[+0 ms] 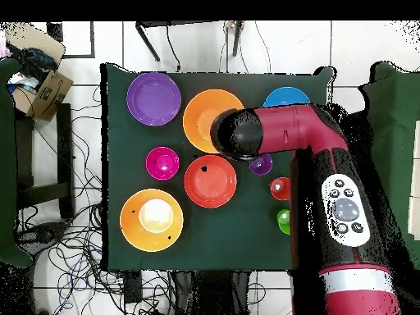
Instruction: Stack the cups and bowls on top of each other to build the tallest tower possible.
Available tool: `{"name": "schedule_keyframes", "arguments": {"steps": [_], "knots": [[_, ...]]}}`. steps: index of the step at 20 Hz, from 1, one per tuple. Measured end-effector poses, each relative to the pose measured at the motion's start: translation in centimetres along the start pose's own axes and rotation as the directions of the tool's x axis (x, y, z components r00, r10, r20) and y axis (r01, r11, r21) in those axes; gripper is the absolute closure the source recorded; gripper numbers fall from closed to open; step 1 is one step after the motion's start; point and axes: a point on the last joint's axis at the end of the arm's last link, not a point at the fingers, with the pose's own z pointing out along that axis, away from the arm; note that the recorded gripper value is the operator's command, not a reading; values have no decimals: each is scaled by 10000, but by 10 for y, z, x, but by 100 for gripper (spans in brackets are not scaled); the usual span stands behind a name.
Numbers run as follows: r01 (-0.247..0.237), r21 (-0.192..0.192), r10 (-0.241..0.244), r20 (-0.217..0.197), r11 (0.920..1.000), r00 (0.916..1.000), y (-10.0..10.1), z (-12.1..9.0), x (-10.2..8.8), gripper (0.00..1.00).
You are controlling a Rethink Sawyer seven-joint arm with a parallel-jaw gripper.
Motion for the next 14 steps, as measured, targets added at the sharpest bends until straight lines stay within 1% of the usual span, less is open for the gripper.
{"name": "schedule_keyframes", "arguments": {"steps": [4,6,14], "knots": [[7,77,-8,55,10000,10000,-3,3,-4,100],[-18,63,18,-2,10000,10000,-4,7,-5,100],[-14,15,15,-341,10000,9994,-3,13,1,100]]}}
